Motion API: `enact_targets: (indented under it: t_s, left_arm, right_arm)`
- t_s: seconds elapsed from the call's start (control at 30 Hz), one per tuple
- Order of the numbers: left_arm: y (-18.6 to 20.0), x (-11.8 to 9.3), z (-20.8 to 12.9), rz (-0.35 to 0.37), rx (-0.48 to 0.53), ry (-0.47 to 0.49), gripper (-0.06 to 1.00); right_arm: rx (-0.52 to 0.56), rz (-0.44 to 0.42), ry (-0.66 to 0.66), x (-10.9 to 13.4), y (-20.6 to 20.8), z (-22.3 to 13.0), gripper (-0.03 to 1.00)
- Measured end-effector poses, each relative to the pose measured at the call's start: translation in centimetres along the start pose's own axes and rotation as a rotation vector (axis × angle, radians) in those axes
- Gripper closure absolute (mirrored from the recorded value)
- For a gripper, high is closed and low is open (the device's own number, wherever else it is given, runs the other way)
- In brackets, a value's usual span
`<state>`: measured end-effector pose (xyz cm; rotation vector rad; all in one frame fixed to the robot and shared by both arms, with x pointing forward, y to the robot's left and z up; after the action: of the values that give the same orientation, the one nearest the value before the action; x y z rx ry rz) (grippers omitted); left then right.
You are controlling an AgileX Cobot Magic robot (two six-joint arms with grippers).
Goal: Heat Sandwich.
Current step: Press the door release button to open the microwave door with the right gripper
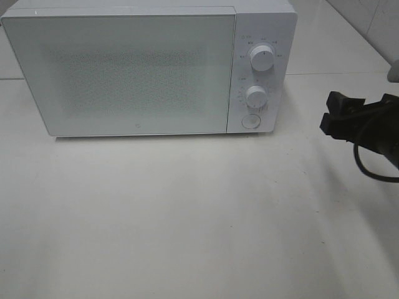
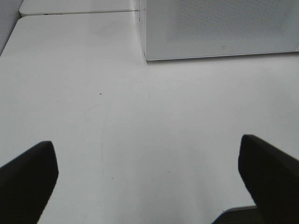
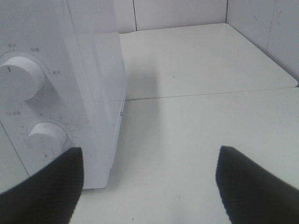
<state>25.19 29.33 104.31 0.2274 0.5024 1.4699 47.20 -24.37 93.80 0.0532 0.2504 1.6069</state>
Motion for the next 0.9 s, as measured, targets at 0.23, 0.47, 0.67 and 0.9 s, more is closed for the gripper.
enact_targets:
  t_s: [0.23,0.47,0.67,0.9]
  left_arm:
    - [0.0,0.0,0.0,0.0,0.0,0.0,-0.03]
    - [0.0,0.0,0.0,0.0,0.0,0.0,-0.03]
    - [0.0,0.0,0.0,0.0,0.0,0.0,-0.03]
    - [0.0,0.0,0.0,0.0,0.0,0.0,-0.03]
  right_arm:
    - [0.016,0.009,0.014,2.2,0.1,-1.1,0.2]
    - [0.041,0.046,0.062,5.3,0.2,-1.8,0.2]
    - [0.036,0.081,0.098,8.1,-0.1,-1.6,0.2]
    - [0.05,0.097,0.123,10.3,0.0,-2.0,0.2]
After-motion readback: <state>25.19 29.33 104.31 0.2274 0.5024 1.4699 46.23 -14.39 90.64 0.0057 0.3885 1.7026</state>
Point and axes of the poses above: a point on each arm's last joint axis where the gripper is mounted, y pointing back along that axis away from the gripper, x along the wrist's bending axis when the last joint is at zero, z = x × y, the point moved 2 cm from there along -y, pointing out along that axis toward the gripper, and after that the axes turned 11 degrees about y, right-handed, at the moved point
